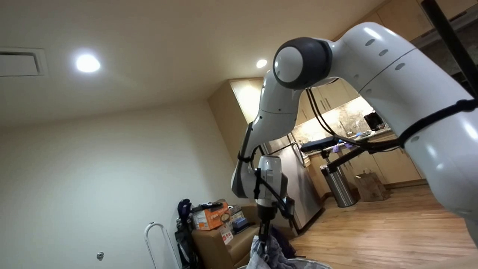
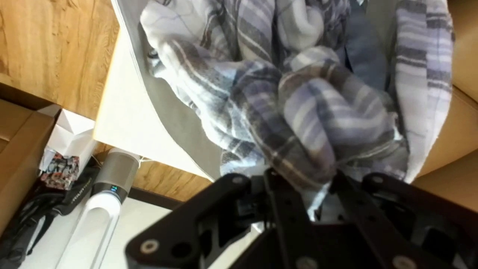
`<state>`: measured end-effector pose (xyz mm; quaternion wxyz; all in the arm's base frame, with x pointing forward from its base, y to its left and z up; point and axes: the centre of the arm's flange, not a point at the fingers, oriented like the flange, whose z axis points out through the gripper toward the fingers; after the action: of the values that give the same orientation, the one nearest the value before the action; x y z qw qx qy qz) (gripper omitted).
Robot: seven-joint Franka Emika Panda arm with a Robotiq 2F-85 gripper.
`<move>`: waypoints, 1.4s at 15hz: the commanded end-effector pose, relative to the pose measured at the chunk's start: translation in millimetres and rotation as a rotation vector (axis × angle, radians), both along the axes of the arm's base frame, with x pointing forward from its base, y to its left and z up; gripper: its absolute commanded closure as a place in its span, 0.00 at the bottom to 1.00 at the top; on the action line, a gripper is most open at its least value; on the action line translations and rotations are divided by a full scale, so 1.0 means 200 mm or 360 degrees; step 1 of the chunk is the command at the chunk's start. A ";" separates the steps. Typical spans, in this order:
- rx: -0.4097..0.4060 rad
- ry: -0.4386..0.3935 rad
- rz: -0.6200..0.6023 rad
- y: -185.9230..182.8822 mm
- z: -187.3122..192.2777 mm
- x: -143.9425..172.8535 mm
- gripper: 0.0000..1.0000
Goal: Take the checkered shirt out of the laundry bag and place it on the sofa
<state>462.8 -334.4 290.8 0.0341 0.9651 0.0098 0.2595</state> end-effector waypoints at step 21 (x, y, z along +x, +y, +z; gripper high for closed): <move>-0.0169 -0.0500 0.1423 1.99 0.82 0.79 0.92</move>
<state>595.6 27.7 468.6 0.0052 0.8375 0.3950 0.3775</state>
